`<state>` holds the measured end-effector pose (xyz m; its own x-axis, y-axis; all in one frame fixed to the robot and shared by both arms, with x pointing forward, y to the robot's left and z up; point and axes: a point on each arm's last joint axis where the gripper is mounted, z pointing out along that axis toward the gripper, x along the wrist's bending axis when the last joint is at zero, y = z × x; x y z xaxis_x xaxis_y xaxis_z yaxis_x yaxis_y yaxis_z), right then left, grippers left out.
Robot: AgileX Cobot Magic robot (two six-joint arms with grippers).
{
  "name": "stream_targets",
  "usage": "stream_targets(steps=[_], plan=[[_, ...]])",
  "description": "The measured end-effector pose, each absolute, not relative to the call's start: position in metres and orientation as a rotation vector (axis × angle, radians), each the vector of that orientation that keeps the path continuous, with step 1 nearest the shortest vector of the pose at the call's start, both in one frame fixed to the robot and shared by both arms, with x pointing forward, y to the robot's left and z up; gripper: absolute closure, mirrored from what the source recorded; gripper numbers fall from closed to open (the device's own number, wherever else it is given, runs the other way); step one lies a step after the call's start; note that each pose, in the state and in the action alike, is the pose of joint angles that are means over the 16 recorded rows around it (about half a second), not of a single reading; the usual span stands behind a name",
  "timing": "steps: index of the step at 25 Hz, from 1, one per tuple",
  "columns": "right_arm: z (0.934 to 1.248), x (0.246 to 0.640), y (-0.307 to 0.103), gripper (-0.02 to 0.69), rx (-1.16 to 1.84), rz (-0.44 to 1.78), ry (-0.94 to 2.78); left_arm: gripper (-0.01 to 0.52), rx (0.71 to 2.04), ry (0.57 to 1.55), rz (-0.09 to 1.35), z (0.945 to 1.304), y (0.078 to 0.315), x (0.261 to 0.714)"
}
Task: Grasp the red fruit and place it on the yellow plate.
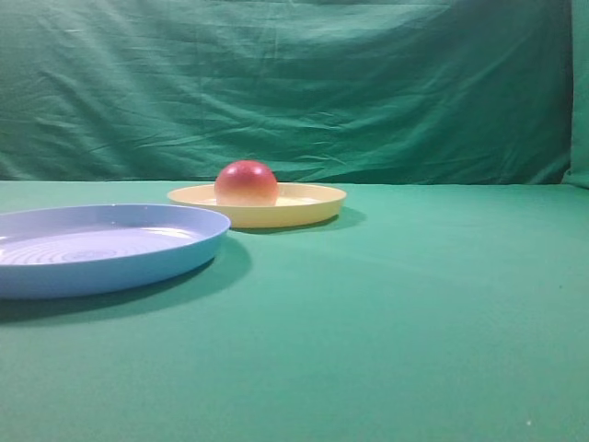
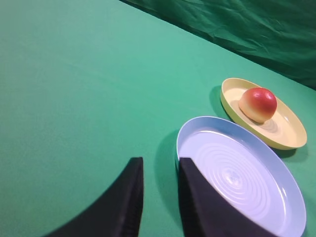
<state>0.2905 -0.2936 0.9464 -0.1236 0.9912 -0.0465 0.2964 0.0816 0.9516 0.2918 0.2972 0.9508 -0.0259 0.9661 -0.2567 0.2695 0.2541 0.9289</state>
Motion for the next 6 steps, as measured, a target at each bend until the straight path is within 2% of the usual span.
stream_targets(steps=[6], plan=[[0.9464,0.2905,-0.2936,0.665,1.323,1.084,1.551,0.357,1.206,1.510,0.863,0.9508,0.2972,0.2918]])
